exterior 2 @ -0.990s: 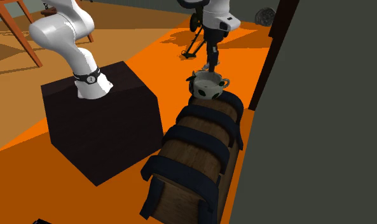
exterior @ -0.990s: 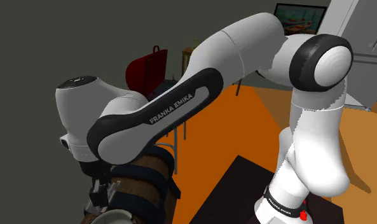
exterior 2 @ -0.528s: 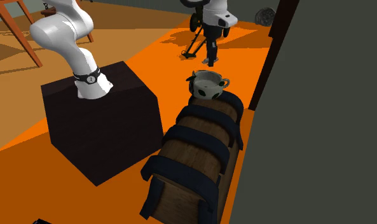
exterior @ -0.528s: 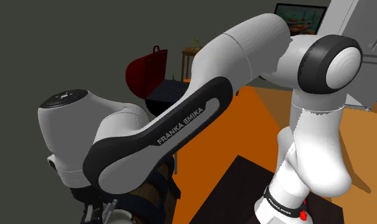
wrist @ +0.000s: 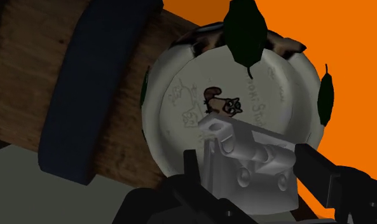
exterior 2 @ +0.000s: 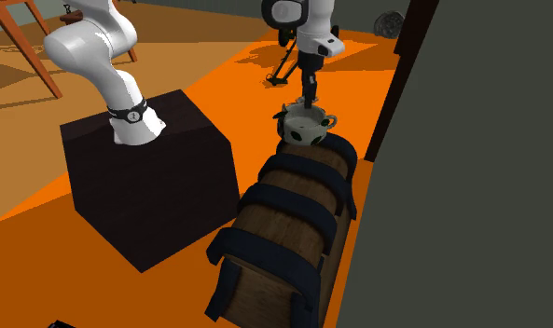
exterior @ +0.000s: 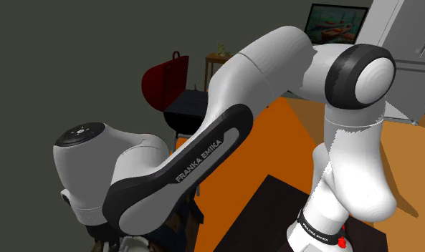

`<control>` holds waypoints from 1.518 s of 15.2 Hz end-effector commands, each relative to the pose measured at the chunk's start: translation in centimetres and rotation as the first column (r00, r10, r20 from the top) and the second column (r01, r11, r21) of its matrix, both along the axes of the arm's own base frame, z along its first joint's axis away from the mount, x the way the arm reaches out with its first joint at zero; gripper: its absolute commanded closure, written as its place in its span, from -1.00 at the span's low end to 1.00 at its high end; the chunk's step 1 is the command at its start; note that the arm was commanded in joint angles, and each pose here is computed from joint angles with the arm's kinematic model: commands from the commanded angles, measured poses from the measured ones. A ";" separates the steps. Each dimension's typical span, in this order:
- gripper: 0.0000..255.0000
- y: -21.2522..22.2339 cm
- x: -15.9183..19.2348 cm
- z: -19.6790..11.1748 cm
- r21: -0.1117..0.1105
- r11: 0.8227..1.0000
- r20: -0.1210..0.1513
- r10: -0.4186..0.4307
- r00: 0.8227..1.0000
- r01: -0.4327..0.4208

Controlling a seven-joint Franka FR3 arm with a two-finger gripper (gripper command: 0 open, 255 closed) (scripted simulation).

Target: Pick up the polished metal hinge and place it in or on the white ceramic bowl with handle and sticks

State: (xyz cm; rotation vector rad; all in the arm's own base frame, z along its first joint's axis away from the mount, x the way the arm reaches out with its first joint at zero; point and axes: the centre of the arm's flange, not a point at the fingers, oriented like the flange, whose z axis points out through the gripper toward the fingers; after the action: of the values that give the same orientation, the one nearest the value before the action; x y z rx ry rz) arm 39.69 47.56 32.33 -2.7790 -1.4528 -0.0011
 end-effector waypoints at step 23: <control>-1.00 0.1 0.0 2.9 0.000 1.000 0.000 0.000 1.000 0.000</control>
State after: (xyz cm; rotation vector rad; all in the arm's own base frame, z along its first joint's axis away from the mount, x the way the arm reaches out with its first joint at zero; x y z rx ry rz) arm 39.69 47.67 35.16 -2.7788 -1.4525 -0.0028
